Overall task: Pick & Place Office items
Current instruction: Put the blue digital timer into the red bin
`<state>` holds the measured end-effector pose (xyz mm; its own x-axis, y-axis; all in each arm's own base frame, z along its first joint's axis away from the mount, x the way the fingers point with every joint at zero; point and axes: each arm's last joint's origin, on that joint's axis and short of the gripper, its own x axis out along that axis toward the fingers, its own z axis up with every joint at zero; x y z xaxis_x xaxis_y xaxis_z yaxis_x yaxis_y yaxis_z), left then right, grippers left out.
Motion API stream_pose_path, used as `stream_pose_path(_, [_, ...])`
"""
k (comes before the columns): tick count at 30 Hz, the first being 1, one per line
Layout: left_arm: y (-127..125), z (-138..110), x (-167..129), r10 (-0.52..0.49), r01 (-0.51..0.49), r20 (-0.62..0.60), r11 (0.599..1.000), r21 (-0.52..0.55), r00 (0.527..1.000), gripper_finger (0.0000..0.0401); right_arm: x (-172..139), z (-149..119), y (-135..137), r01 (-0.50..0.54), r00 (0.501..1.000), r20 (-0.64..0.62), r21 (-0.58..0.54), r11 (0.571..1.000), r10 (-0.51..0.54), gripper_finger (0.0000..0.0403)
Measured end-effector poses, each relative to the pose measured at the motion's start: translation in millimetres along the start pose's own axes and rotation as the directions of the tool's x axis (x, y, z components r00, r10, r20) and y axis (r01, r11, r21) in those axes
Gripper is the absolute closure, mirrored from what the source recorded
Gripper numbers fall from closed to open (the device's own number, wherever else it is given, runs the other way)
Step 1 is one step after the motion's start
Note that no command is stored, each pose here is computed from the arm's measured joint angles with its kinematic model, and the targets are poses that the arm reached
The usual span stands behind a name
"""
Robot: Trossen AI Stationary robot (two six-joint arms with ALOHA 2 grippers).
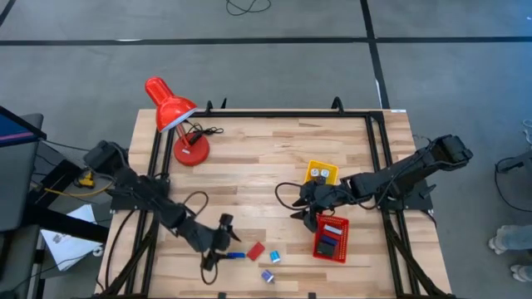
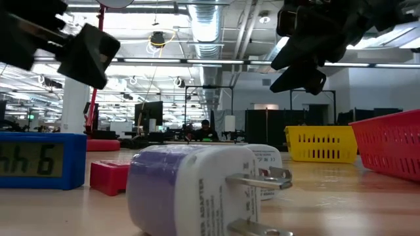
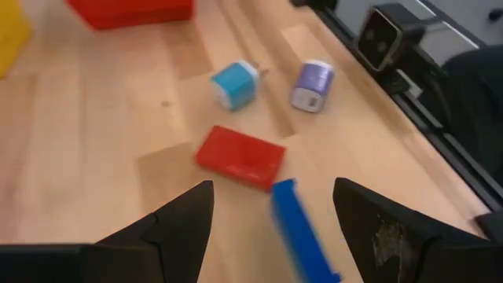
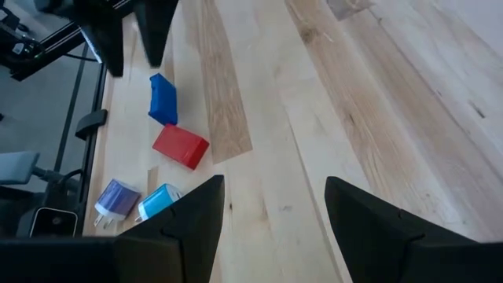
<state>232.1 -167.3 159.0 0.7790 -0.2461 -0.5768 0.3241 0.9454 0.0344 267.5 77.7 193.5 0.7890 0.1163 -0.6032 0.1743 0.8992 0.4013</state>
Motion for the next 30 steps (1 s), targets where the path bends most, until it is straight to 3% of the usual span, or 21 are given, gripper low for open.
stream_pose_path(5, [-12, -6, 14, -0.003, 0.004, -0.057, 1.000, 0.026, 0.998, 0.0146, 0, -1, 2, -0.006, 1.000, -0.004, -0.005, 1.000, 0.006, 0.0189])
stream_pose_path(17, [-11, -27, 24, 0.037, -0.047, -0.201, 0.998, -0.045, 0.979, 0.0152, -1, -3, 4, -0.013, 1.000, -0.008, -0.008, 1.000, 0.013, 0.0189])
stream_pose_path(22, [-11, -28, 24, 0.039, -0.048, -0.210, 0.998, -0.035, 0.977, 0.0193, -1, -3, 4, -0.013, 1.000, -0.008, -0.008, 1.000, 0.013, 0.0189])
stream_pose_path(30, [-11, -29, 23, 0.042, -0.049, -0.220, 0.998, -0.029, 0.974, 0.0299, -1, -3, 4, -0.013, 1.000, -0.008, -0.009, 1.000, 0.013, 0.0189])
